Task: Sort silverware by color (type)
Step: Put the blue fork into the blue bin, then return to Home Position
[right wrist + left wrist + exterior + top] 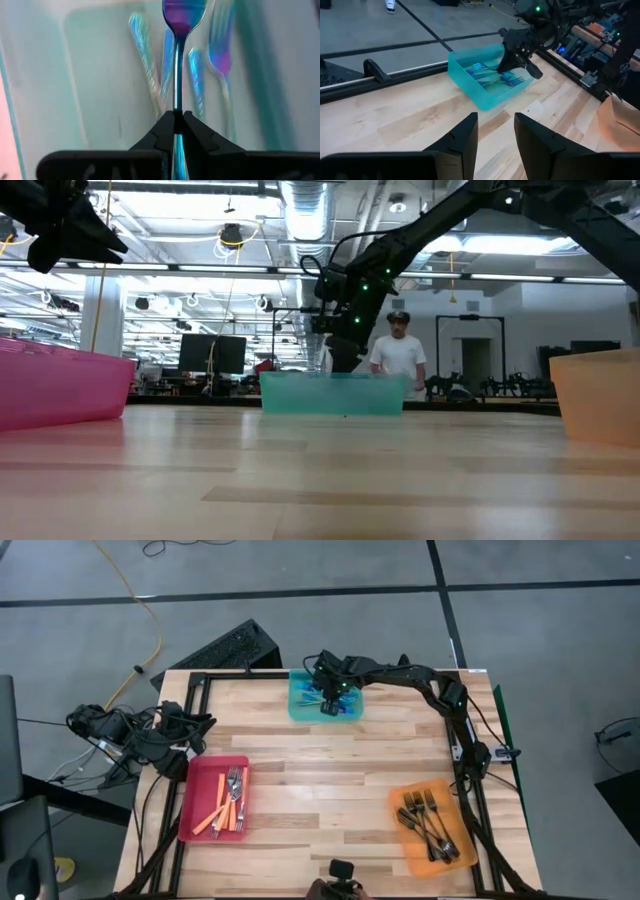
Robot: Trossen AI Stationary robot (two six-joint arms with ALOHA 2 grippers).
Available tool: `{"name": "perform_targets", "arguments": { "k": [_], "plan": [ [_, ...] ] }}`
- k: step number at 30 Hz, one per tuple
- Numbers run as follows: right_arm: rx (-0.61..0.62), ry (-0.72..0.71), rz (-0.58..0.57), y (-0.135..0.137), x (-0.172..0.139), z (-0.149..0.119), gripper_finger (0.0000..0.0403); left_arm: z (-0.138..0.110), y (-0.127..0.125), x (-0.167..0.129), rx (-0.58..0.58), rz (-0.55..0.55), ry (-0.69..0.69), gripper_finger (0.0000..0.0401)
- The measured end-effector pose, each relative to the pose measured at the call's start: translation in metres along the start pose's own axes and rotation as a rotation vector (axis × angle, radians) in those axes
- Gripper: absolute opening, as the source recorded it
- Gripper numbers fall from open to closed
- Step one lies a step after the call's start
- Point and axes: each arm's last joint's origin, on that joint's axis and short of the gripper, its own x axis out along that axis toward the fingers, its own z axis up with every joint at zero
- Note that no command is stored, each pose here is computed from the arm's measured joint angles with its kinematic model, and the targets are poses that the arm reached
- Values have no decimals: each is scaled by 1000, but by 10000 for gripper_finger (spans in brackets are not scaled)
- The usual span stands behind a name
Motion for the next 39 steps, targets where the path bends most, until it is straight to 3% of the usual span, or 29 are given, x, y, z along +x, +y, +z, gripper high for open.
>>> {"name": "perform_targets", "arguments": {
  "k": [9,19,28,32,39],
  "plan": [
    [34,42,41,3,22,-7,56,0,0,0,0,0,0,112],
    [48,41,61,0,21,-8,67,0,0,0,-6,0,1,112],
    [38,42,61,0,21,-8,127,0,0,0,-7,4,-6,112],
    [32,11,54,1,6,-3,150,0,0,0,-7,4,-6,112],
    [33,-48,49,3,-54,18,156,1,-1,0,-28,5,-20,112]
  ]
}}
